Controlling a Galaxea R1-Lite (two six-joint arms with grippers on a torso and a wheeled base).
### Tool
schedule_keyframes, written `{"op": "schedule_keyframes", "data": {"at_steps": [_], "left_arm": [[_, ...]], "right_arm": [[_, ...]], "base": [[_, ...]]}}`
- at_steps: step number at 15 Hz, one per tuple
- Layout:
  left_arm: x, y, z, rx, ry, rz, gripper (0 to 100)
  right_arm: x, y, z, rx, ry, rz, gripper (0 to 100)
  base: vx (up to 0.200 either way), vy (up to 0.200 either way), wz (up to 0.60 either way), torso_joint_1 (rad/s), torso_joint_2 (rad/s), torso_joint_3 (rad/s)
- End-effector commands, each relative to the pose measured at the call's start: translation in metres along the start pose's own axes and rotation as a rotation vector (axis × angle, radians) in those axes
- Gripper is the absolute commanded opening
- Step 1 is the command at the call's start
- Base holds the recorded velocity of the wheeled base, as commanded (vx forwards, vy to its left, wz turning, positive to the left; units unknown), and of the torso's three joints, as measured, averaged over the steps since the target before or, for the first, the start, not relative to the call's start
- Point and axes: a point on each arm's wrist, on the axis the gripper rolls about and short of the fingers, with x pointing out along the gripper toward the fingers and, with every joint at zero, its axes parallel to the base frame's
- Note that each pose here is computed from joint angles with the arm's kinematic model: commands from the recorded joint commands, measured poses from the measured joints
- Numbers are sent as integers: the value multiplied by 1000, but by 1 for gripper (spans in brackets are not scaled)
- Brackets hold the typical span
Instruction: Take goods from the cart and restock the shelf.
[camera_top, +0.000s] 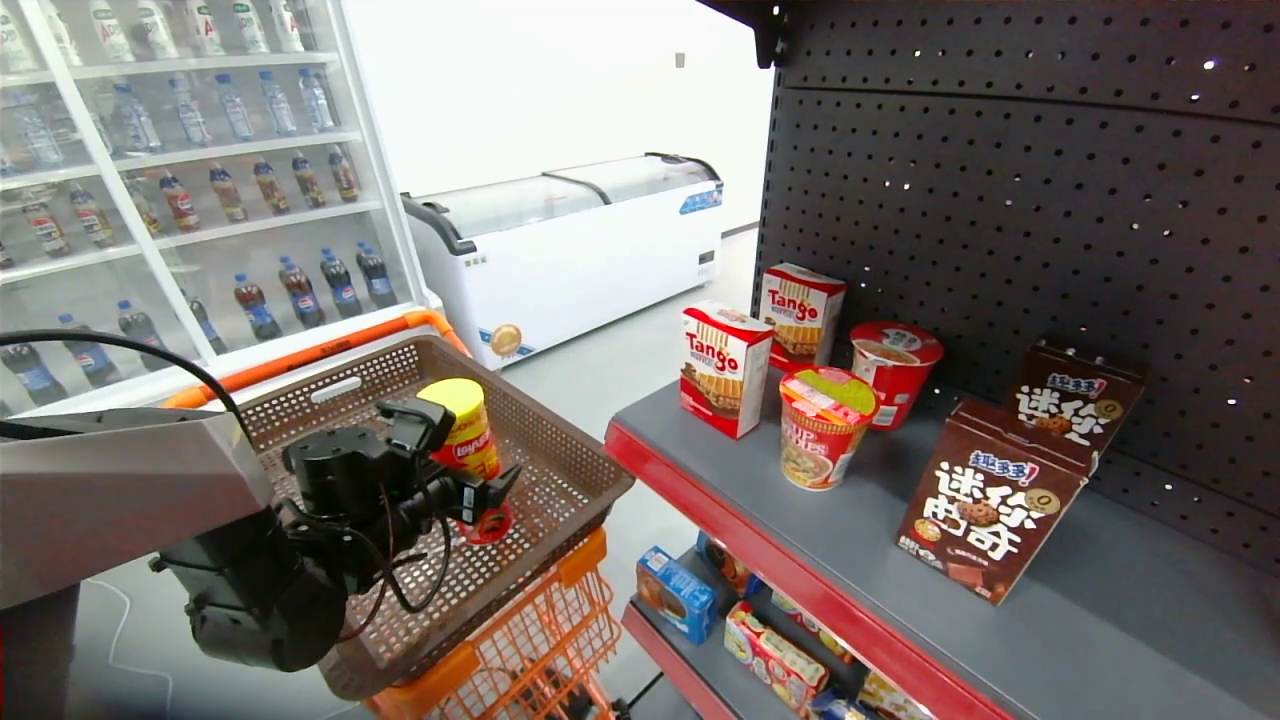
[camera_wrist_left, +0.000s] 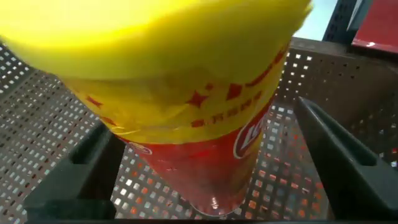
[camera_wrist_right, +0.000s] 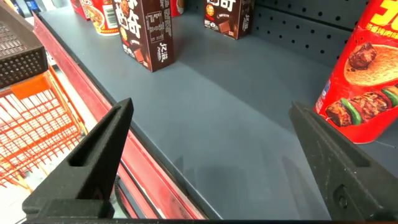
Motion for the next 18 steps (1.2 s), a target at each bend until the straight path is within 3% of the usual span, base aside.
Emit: {"op": "schedule_keyframes", "data": {"at_steps": [1,3,4,9,11,13,15,18], "left_arm": [[5,-1,-8,-3,19,-2,100],[11,0,-9,-2,10,-1,100],[14,0,-10,-2,7,0,0],[22,3,-3,3,-16,20,0],[21,5,10,-2,-42,32,0],[16,10,40,-5,-39,111,0],[-5,17,87,3,-21,135,0],[-34,19,127,-66,2,121,0]], "right_arm": [[0,0,0,0,-1,1,100],[0,0,0,0,-1,1,100],[0,0,0,0,-1,1,100],[0,0,0,0,-1,1,100],[0,0,0,0,-1,1,100],[0,0,0,0,-1,1,100],[0,0,0,0,-1,1,100],[0,0,0,0,-1,1,100]], "base": [[0,0,0,0,0,0],[0,0,0,0,0,0],[0,0,0,0,0,0],[0,0,0,0,0,0],[0,0,0,0,0,0],[0,0,0,0,0,0],[0,0,0,0,0,0],[0,0,0,0,0,0]]}}
